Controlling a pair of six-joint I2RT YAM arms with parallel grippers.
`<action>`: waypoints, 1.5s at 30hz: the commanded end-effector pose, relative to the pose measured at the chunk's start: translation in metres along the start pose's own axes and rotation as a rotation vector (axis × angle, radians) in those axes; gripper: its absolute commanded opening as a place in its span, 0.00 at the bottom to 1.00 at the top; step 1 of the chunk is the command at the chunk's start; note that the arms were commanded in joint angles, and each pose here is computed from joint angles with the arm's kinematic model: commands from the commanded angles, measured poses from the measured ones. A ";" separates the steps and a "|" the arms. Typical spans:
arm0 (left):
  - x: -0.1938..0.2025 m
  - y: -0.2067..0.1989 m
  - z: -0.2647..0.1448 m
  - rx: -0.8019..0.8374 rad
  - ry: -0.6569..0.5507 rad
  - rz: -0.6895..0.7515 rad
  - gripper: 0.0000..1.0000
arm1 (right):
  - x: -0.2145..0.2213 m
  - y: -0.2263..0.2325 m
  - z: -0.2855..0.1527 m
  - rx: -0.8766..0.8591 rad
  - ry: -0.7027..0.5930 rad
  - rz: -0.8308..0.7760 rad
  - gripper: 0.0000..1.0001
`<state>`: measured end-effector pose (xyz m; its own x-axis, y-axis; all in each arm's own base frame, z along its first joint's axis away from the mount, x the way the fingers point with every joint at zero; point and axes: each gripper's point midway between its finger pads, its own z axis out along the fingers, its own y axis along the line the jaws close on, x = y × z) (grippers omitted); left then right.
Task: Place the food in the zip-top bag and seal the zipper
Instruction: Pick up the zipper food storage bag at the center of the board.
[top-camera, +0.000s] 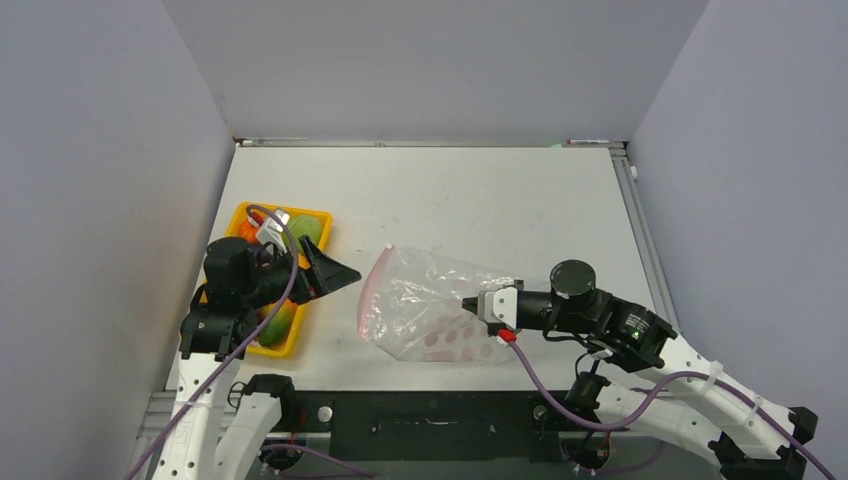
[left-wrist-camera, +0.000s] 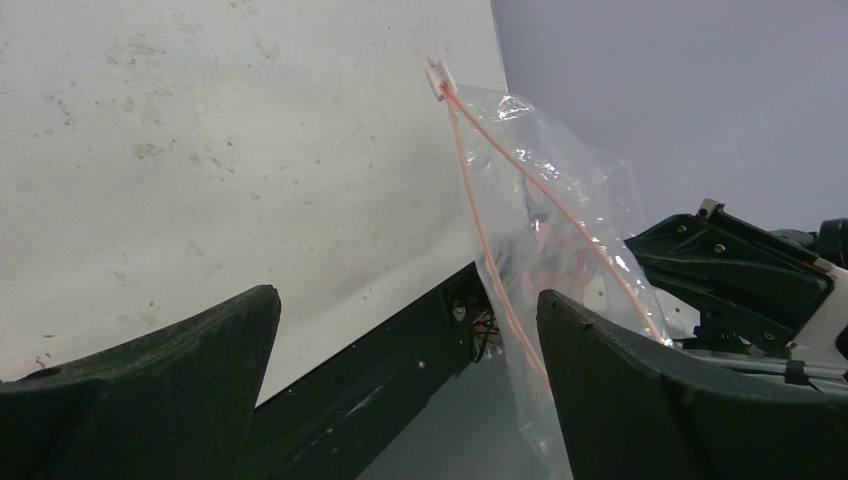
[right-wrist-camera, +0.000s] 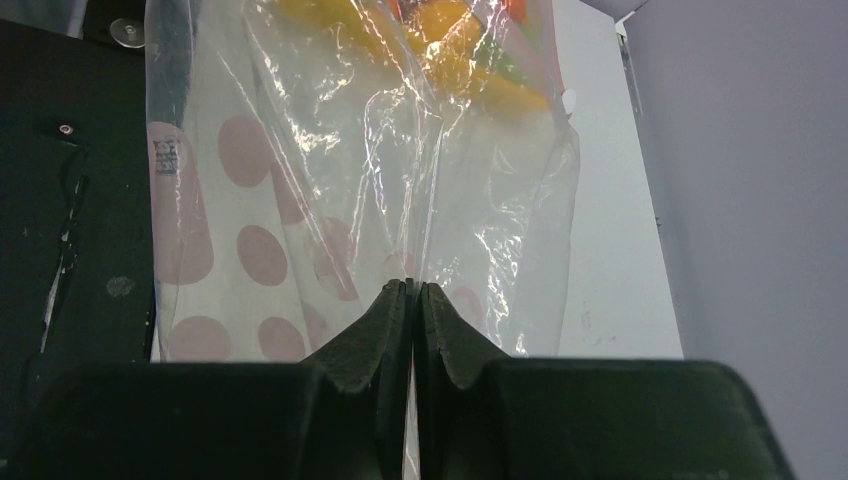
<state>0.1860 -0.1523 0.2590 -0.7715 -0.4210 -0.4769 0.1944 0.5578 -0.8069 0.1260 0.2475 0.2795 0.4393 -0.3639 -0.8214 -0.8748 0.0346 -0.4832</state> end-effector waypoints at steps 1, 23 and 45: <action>0.001 -0.022 -0.005 0.103 0.018 0.006 1.00 | -0.021 0.003 -0.007 -0.046 -0.062 -0.083 0.05; 0.044 -0.020 -0.009 0.183 0.163 -0.095 0.73 | -0.044 0.000 -0.002 -0.059 -0.185 -0.214 0.05; 0.063 -0.033 -0.017 0.275 0.230 -0.121 0.31 | -0.036 -0.002 0.026 -0.046 -0.194 -0.221 0.05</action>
<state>0.1244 -0.1820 0.2488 -0.9156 -0.3032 -0.2643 0.1615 0.3248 -0.9319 0.1178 0.2747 0.2893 0.6081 -0.2308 -0.7596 -0.7904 -0.0864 -0.6065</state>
